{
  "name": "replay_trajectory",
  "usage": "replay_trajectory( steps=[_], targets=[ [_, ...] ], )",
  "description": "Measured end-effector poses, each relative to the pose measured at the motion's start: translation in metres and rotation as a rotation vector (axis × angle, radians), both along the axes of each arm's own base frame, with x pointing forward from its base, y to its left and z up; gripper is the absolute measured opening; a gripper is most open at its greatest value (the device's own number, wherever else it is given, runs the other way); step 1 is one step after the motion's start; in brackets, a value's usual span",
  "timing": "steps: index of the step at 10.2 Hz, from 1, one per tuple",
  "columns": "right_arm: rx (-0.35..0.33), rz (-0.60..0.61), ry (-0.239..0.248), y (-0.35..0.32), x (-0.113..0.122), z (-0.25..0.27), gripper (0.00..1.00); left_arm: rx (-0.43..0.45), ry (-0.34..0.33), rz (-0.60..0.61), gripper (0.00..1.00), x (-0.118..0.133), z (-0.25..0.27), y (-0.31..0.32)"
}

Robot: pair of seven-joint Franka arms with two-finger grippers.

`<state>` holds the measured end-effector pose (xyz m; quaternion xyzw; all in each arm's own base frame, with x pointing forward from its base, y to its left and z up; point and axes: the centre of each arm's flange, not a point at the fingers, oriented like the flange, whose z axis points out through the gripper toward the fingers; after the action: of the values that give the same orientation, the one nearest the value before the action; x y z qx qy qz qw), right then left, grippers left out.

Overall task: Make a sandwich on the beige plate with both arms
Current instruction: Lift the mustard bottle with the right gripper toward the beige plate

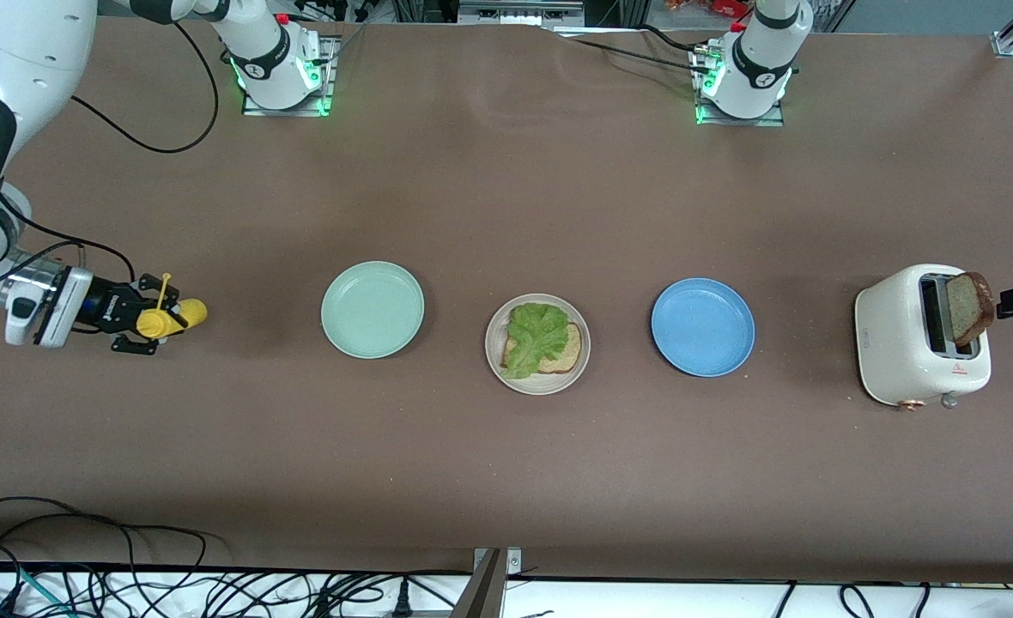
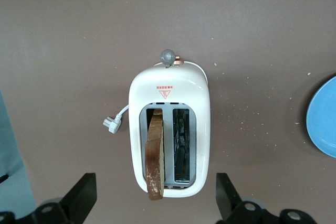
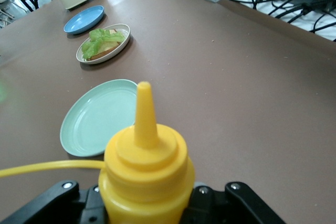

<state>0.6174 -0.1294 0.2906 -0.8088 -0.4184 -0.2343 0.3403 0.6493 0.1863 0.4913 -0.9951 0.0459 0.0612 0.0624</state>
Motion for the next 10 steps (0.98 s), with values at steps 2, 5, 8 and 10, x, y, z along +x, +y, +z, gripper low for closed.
replay_trajectory(
  steps=[2, 5, 8, 10],
  targets=[
    [-0.117, -0.030, 0.124, 0.030, 0.025, 0.048, 0.12, 0.000, 0.000, 0.000, 1.00, 0.000, 0.000, 0.000],
    [-0.300, -0.173, 0.292, 0.098, 0.037, 0.116, 0.12, 0.000, 0.000, 0.000, 1.00, 0.000, 0.000, 0.000],
    [-0.497, -0.345, 0.416, 0.176, 0.037, 0.160, 0.12, 0.000, 0.000, 0.000, 1.00, 0.000, 0.000, 0.000],
    [-0.646, -0.370, 0.368, 0.237, 0.037, 0.174, 0.12, 0.000, 0.000, 0.000, 1.00, 0.000, 0.000, 0.000]
  ],
)
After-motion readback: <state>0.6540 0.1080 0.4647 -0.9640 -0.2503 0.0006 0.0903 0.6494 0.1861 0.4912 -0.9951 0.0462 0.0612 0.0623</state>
